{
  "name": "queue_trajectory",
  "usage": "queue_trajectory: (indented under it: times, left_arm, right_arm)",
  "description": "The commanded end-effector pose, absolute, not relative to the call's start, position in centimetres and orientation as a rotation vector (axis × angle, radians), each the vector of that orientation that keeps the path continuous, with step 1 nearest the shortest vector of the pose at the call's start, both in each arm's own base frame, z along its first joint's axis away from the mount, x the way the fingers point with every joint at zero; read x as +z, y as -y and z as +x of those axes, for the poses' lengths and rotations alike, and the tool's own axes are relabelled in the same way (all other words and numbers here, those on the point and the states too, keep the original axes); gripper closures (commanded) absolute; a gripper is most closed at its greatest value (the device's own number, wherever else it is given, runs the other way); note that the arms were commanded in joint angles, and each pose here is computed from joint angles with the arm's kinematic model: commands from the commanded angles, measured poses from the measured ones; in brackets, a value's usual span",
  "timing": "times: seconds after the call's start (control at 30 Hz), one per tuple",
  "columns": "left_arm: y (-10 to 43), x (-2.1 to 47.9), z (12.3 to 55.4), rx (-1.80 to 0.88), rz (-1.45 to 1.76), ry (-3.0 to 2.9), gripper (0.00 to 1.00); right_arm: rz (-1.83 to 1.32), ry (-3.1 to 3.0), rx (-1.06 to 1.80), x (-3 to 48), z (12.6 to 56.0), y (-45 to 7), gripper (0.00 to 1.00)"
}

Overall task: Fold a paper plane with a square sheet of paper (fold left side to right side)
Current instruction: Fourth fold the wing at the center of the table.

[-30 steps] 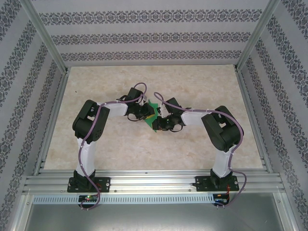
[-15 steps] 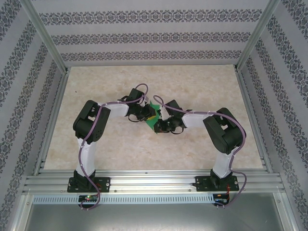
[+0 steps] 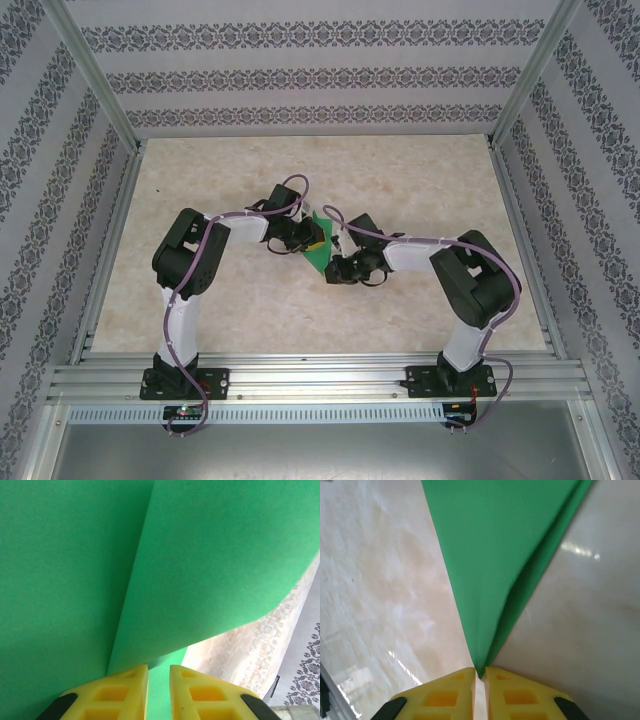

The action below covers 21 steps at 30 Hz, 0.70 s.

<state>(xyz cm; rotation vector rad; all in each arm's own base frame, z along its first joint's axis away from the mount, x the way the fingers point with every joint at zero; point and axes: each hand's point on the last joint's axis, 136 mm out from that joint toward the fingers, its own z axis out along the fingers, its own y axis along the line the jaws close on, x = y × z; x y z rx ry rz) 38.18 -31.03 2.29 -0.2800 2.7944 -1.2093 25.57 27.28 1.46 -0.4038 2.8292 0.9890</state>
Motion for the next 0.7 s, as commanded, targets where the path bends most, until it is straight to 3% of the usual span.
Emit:
queue_trajectory:
  times: [0.0, 0.27, 0.67]
  left_arm:
    - [28.2, -2.2, 36.4, -0.994, -0.403, -2.922, 0.79]
    - [28.4, -1.9, 36.5, -1.006, -0.397, -2.914, 0.79]
    - [28.7, -1.9, 36.4, -1.012, -0.392, -2.917, 0.79]
  right_arm:
    - [-0.37, -2.916, 0.987, 1.8, 23.0, -25.9, 0.85]
    - [-0.281, -2.653, 1.155, 7.7, 27.3, -27.7, 0.8]
    - [-0.254, -2.73, 1.016, 2.6, 30.5, -28.8, 0.81]
